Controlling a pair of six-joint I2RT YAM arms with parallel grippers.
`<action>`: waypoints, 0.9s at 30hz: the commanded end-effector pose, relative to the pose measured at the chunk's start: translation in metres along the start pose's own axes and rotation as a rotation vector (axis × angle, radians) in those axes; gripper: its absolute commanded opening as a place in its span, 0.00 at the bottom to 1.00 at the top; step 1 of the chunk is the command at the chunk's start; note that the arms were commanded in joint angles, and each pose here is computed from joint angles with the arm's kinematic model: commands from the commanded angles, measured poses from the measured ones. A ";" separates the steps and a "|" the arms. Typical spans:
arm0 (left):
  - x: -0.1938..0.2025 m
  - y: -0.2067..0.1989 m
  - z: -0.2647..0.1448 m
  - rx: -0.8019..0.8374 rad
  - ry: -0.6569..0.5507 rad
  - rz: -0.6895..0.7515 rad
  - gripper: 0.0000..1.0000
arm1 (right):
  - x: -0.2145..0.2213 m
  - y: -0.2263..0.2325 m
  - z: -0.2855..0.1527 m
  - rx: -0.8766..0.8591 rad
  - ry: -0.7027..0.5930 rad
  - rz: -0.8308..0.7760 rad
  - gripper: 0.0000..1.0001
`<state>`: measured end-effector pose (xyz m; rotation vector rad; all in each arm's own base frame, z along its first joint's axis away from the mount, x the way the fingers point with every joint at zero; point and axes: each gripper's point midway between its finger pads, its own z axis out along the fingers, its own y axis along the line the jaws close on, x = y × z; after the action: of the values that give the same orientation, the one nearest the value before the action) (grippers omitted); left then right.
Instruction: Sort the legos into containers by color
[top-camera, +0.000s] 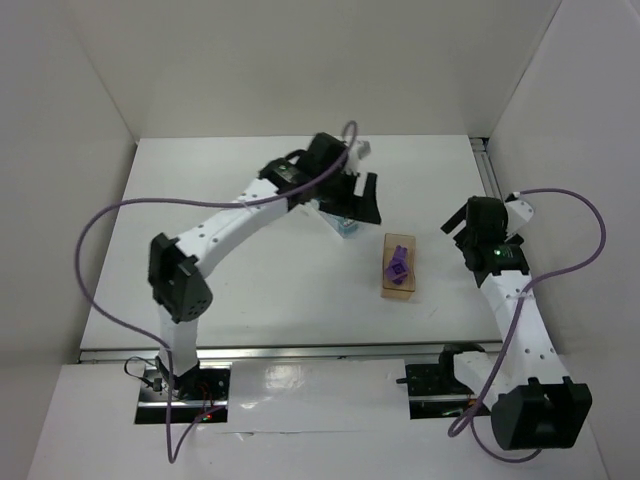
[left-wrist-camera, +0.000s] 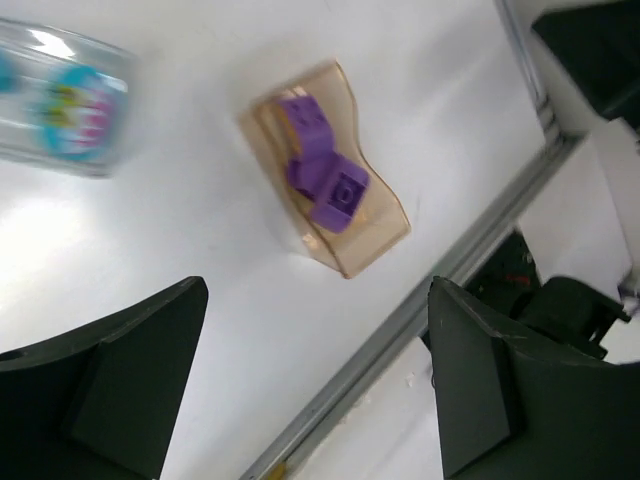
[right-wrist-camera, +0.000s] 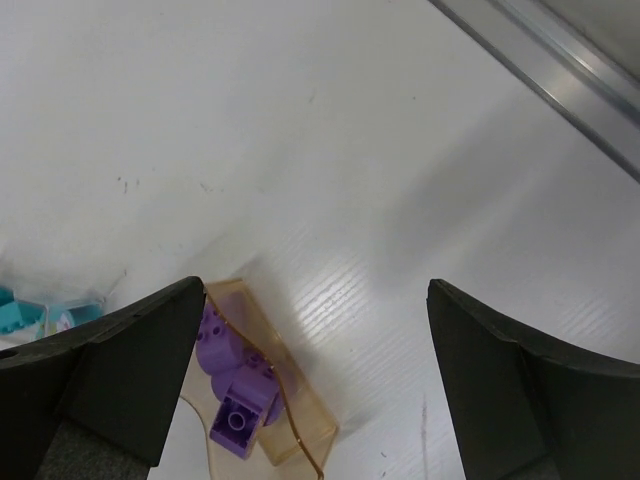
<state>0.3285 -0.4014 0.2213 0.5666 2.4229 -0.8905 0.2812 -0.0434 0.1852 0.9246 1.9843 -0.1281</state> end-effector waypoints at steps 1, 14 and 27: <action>-0.035 0.040 -0.078 -0.159 -0.170 -0.006 0.94 | -0.007 0.010 0.010 -0.106 0.075 0.077 1.00; -0.034 0.145 -0.206 -0.340 -0.435 -0.234 0.98 | 0.007 0.026 0.018 -0.190 0.113 0.096 1.00; -0.018 0.157 -0.201 -0.272 -0.411 -0.287 0.98 | 0.104 0.120 -0.006 -0.547 0.265 -0.246 1.00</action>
<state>0.3639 -0.1536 0.2693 -0.0721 2.2892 -0.6266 0.3094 0.0890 0.1376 0.4421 2.2428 0.3657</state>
